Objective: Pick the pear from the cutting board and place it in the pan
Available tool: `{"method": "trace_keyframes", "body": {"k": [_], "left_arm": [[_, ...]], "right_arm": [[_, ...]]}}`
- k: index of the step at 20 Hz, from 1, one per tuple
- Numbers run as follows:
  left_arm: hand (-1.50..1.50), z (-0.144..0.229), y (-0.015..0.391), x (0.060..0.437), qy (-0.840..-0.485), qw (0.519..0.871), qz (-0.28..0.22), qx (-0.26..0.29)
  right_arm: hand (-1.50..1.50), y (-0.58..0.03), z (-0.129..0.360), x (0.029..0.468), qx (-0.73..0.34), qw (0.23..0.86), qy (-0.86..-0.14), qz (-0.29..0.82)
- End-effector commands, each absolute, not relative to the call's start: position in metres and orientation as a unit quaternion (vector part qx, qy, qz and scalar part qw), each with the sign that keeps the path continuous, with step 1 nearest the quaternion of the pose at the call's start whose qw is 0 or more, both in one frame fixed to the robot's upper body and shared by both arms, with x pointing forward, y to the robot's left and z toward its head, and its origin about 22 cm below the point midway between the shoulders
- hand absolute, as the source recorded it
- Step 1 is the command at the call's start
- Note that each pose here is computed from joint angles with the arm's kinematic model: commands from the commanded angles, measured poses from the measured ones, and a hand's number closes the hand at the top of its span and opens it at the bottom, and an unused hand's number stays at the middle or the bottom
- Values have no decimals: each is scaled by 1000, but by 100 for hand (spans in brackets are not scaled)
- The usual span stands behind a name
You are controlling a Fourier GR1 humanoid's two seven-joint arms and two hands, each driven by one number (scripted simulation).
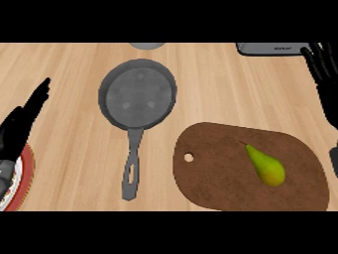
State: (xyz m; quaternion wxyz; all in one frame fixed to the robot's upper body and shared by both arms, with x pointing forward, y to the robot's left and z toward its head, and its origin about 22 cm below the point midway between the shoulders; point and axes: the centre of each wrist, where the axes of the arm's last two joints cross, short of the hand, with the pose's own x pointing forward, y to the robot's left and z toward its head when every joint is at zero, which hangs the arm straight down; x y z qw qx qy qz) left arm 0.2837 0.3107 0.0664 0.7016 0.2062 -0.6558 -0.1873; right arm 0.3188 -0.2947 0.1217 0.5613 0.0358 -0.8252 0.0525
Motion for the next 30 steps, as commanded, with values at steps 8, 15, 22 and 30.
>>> {"method": "trace_keyframes", "body": {"k": [8,15,22,30], "left_arm": [[0,71,269,290,-693,719,-3,49],[0,75,265,295,-690,723,11,28],[0,60,260,289,-692,721,1,35],[0,44,257,288,-692,721,-3,30]], "right_arm": [[150,-323,132,329,210,569,-730,315],[-150,-422,144,313,159,507,-759,376],[-150,-399,179,334,131,424,-760,475],[-150,-353,218,347,47,364,-688,627]]}}
